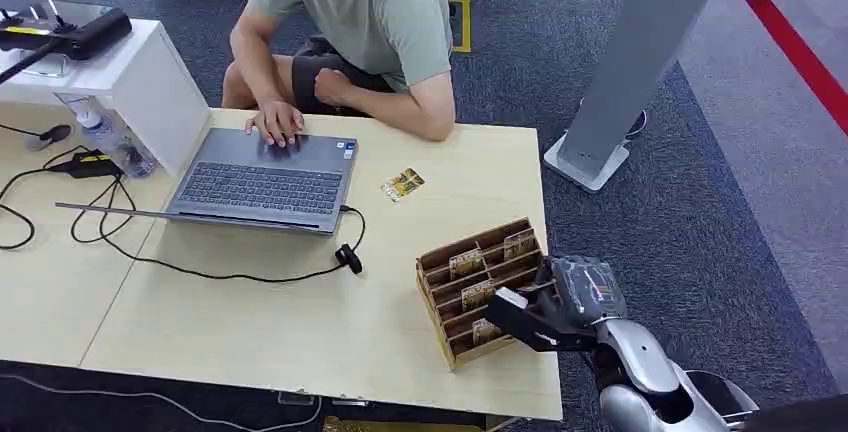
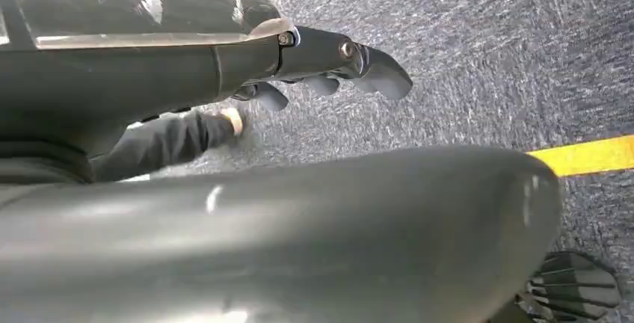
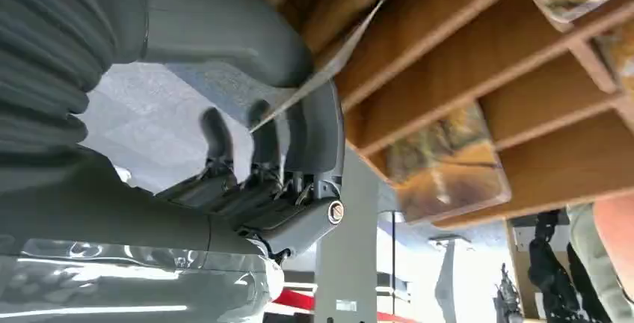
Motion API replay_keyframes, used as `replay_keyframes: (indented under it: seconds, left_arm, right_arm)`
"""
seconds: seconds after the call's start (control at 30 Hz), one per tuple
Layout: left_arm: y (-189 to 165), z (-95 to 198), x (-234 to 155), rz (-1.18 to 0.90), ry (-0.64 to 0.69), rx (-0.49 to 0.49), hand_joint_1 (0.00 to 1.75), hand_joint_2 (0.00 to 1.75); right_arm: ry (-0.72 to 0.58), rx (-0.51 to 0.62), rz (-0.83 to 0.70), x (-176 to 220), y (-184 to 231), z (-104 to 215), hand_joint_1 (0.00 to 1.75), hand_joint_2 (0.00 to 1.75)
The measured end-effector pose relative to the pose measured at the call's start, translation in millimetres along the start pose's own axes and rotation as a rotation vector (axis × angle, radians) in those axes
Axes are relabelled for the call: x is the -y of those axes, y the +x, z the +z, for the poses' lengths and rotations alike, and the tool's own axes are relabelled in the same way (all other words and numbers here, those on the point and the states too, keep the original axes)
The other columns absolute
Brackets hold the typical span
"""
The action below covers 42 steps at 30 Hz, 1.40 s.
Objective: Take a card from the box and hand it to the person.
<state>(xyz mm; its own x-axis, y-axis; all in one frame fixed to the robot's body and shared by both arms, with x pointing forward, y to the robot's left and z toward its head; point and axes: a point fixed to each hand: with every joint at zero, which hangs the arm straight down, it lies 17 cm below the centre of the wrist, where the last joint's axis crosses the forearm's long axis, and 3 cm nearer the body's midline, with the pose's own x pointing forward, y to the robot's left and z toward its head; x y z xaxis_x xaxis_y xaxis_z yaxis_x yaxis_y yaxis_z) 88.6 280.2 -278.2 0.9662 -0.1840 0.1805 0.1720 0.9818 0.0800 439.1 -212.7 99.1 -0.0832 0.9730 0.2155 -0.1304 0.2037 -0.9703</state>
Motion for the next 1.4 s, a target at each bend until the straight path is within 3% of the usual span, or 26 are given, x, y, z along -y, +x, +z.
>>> replay_keyframes:
  seconds: [0.17, 0.87, 1.4]
  left_arm:
    - [-1.0, 0.0, 0.2, -0.007, 0.0, -0.004, 0.0, 0.0]
    - [-2.2, -0.2, -1.1, -0.011, 0.008, -0.008, 0.0, 0.0]
    - [2.5, -0.4, -2.0, -0.006, 0.008, -0.01, 0.0, 0.0]
  right_arm:
    - [-0.002, -0.003, -0.003, 1.0, -1.2, 0.5, 1.5, 1.75]
    - [-0.033, 0.043, -0.028, 11.4, 7.4, 0.2, 1.5, 1.75]
    - [-0.243, 0.326, -0.254, 148.6, 89.6, -44.7, 1.5, 1.75]
